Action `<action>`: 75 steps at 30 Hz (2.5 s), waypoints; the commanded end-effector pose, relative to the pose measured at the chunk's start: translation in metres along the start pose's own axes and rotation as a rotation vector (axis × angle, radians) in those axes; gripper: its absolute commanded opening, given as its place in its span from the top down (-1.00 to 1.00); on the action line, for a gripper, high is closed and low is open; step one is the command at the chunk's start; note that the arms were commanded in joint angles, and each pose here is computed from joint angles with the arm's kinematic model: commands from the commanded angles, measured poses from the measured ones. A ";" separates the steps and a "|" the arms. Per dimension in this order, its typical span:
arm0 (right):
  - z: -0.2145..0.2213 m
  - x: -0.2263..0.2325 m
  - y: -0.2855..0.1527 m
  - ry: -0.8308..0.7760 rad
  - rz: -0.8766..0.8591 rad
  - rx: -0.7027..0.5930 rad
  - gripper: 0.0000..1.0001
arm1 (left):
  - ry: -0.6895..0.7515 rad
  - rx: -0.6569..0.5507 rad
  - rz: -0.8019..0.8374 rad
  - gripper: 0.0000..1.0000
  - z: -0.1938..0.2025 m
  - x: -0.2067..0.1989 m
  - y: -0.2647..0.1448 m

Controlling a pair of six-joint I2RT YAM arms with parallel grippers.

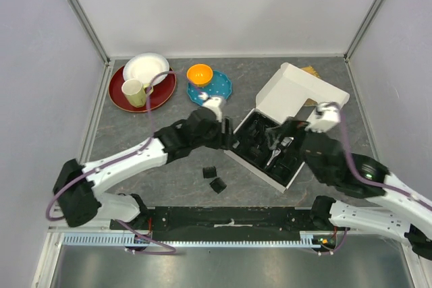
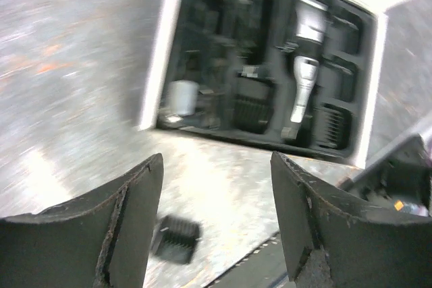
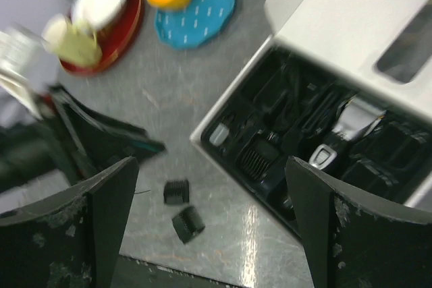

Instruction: Sort the hair-cutting tools

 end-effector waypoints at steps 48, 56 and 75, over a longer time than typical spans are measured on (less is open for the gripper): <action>0.305 0.009 0.107 0.339 0.587 0.477 -0.71 | -0.258 -0.219 -0.687 -0.54 0.047 0.140 -0.141; 0.314 0.005 0.109 0.262 0.681 0.495 -0.66 | -0.251 -0.227 -0.713 -0.54 0.048 0.143 -0.143; 0.337 -0.027 0.102 0.079 0.829 0.571 -0.25 | -0.257 -0.259 -0.714 -0.54 0.051 0.146 -0.147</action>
Point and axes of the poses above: each gripper's point midway between its finger pads, its own y axis out along the fingers, its own x axis along the line the jaws close on, z = x × y, the point moved 5 cm from there along -y, back along the fingers, and after that the axes turned 9 degrees about y, right-handed, at the moved point
